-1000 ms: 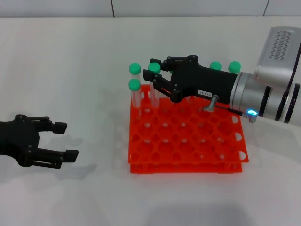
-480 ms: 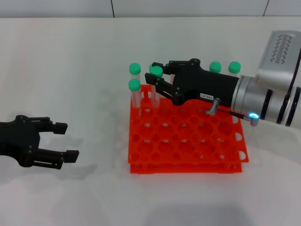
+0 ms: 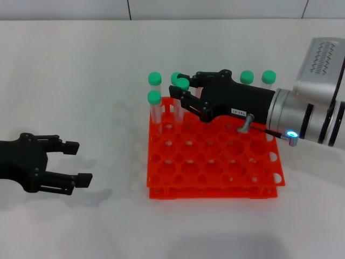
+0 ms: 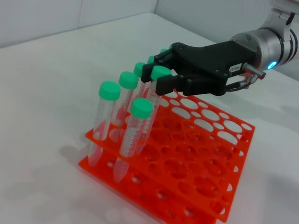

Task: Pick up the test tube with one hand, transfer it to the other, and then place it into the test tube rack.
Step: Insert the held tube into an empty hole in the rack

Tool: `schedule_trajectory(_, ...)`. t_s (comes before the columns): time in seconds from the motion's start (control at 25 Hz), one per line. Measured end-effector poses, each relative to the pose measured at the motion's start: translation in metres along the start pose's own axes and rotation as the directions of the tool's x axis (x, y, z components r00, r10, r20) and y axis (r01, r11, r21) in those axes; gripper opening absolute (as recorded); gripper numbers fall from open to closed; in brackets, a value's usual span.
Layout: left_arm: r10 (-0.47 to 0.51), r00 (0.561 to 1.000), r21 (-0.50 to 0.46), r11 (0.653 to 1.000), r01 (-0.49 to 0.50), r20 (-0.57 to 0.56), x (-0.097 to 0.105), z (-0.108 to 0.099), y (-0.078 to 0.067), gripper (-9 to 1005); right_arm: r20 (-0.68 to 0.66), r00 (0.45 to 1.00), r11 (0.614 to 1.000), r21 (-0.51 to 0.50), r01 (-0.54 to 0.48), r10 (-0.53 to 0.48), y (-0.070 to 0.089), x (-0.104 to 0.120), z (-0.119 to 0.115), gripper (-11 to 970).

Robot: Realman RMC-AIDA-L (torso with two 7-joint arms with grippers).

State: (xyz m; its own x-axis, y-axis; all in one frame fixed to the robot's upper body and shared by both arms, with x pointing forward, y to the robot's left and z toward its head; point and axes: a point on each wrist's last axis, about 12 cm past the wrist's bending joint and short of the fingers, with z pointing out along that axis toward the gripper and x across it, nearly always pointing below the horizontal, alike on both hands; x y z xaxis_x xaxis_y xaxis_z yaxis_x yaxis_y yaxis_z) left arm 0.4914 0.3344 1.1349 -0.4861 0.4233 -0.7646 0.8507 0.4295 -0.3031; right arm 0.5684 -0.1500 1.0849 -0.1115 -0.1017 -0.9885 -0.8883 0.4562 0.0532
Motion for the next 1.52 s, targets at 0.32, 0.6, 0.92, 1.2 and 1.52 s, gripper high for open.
schedule_trajectory(0.32,0.005,1.0,0.002,1.0,-0.005,0.002,0.0003,0.001,-0.0003,881,-0.001,1.0,1.0,0.005,-0.004,0.004,-0.0004,0.0009,-0.0008,321)
schedule_trajectory(0.6,0.006,1.0,0.002,1.0,-0.006,0.002,0.0003,0.001,-0.0002,881,-0.004,1.0,1.0,0.008,-0.006,0.006,-0.0008,0.0022,-0.0017,324)
schedule_trajectory(0.92,0.006,1.0,0.001,1.0,-0.006,0.002,0.0003,0.001,-0.0001,881,-0.007,1.0,1.0,0.008,-0.009,0.009,-0.0007,0.0029,-0.0019,326)
schedule_trajectory(1.2,0.007,1.0,0.001,1.0,-0.007,0.002,0.0002,0.001,-0.0001,881,-0.009,1.0,1.0,0.008,-0.012,0.013,-0.0008,0.0034,-0.0021,328)
schedule_trajectory(1.52,0.007,1.0,0.001,1.0,-0.007,0.002,0.0003,0.001,-0.0001,881,-0.009,1.0,1.0,0.007,-0.012,0.012,-0.001,0.0028,-0.0013,330)
